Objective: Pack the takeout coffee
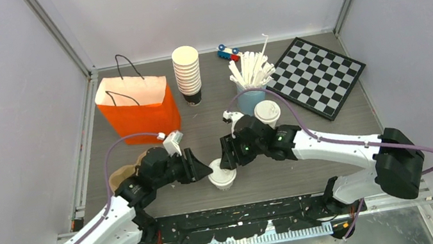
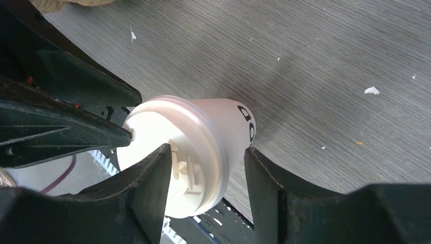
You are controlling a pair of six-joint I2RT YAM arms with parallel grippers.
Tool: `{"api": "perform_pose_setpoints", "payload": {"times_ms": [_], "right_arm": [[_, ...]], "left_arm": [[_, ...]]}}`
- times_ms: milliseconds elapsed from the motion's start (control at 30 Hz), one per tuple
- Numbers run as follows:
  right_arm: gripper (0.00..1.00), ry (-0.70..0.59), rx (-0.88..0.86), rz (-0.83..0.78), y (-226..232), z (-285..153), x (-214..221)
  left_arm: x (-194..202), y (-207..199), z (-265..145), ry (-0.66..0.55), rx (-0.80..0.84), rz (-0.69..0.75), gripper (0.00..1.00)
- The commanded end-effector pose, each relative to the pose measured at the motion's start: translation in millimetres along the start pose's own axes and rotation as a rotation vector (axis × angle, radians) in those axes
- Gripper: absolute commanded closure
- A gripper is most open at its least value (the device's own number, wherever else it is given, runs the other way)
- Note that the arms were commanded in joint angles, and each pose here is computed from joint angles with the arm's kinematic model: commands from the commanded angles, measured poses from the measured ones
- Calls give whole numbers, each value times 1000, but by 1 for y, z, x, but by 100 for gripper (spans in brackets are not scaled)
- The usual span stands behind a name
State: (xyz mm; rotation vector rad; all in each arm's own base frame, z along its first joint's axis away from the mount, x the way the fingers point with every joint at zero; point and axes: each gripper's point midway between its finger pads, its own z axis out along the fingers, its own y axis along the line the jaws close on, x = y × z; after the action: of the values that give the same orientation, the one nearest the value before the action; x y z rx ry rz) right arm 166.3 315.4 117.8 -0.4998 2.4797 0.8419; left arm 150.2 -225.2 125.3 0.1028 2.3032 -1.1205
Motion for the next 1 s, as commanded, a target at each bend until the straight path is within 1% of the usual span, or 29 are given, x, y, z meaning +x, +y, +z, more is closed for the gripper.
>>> {"api": "perform_pose_setpoints", "payload": {"times_ms": [0,133,300,400,467,600,733,833,967], "right_arm": [[42,64,132,21,-42,3,38],[42,62,136,39,-48,3,47],[42,66,132,49,-50,7,51],[42,65,131,52,-50,9,50],[43,68,134,53,-50,10,52],[43,60,131,65,-49,10,50],[43,14,74,87,-29,1,30],[38,-44,30,87,-11,-14,8],[36,-90,-4,88,-1,-27,-11]], "left_arm": [[16,10,6,42,7,-44,61],[33,34,10,97,-88,-83,64],[46,60,11,146,-210,-93,67],[50,69,10,172,-261,-92,69],[49,70,10,168,-271,-85,69],[40,57,11,147,-210,-53,70],[22,15,14,102,4,26,70],[17,9,12,87,25,67,70],[17,5,12,102,45,102,70]]}}
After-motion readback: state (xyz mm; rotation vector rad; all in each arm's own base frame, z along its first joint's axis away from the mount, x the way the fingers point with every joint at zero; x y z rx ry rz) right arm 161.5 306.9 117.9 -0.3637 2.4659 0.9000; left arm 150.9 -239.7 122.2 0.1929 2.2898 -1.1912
